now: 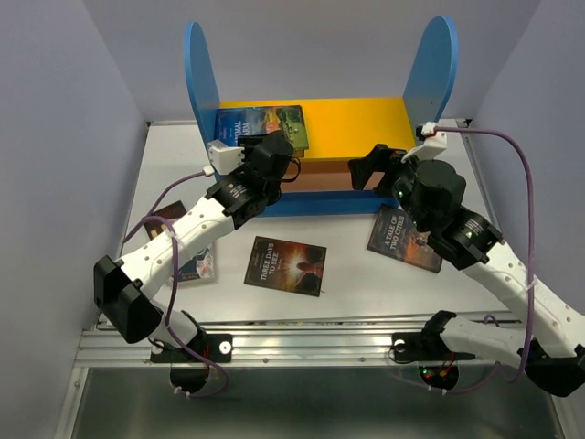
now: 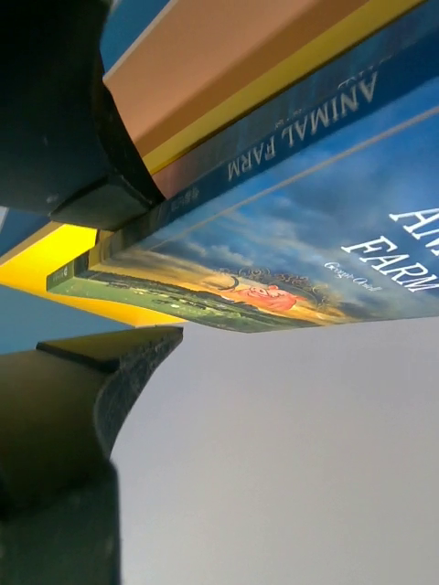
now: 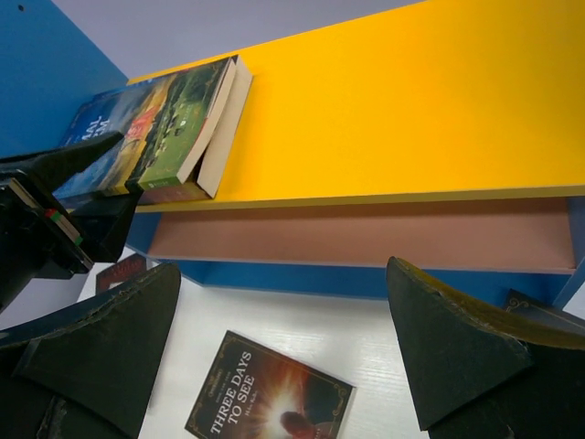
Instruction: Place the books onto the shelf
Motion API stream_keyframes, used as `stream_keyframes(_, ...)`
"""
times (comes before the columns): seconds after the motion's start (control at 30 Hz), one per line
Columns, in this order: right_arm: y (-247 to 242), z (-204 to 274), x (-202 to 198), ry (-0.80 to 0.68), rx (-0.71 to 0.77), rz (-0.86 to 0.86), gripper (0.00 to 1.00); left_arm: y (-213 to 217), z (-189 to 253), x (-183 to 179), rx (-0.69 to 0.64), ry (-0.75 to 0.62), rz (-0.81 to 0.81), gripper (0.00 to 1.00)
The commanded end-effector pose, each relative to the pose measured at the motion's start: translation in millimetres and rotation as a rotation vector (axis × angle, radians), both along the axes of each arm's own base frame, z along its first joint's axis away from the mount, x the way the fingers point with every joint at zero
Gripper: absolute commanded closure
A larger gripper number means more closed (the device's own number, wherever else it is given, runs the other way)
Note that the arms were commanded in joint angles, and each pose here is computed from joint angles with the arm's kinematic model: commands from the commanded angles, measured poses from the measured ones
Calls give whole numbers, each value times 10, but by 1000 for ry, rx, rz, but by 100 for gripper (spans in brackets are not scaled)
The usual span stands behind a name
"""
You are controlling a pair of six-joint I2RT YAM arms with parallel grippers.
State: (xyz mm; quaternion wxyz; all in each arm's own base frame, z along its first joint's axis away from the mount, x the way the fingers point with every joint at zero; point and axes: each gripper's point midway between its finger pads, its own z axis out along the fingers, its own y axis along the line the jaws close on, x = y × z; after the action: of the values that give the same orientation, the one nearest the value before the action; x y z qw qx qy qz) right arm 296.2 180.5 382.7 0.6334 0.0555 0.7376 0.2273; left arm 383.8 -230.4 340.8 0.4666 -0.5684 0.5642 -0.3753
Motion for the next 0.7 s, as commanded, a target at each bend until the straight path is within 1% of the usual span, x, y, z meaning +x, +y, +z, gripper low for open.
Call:
stream_keyframes(0.0, 82, 131, 27, -7, -8, 38, 0, 105, 360, -100, -59, -69, 14, 41)
stream_keyframes(0.03, 107, 149, 41, -6, -17, 46, 0, 108, 329, -106, -57, -67, 13, 35)
stream_keyframes(0.1, 201, 102, 59, 4, -58, 91, 0, 119, 370, -129, -57, -80, 4, 27)
stream_keyframes(0.13, 272, 39, 104, 19, -80, 109, 0, 127, 369, -137, -53, -80, 3, 21)
stream_keyframes(0.17, 339, 81, 110, 10, -87, 141, 0, 128, 362, -145, -50, -78, -1, 18)
stream_keyframes(0.23, 474, 5, 187, 25, -124, 181, 0, 127, 358, -154, -47, -81, -7, 14)
stream_keyframes(0.3, 608, 57, 220, 8, -154, 240, 0, 109, 380, -158, -25, -89, -25, 9)
stream_keyframes(0.43, 881, 10, 320, 6, -204, 342, 0, 31, 319, -168, 20, -79, -81, 6)
stream_keyframes(0.47, 958, -74, 375, 20, -225, 361, 0, 26, 315, -173, 22, -77, -86, 6)
stream_keyframes(0.53, 1080, -63, 376, 3, -249, 426, 0, 29, 289, -174, 40, -73, -91, 5)
stream_keyframes(0.57, 1138, -146, 406, 10, -280, 452, 0, 42, 276, -179, 44, -70, -91, 5)
stream_keyframes(0.63, 1193, -139, 423, 4, -293, 477, 0, 45, 250, -174, 46, -66, -95, 4)
stream_keyframes(0.67, 1275, -153, 374, -2, -298, 537, 1, 45, 274, -172, 51, -75, -100, 4)
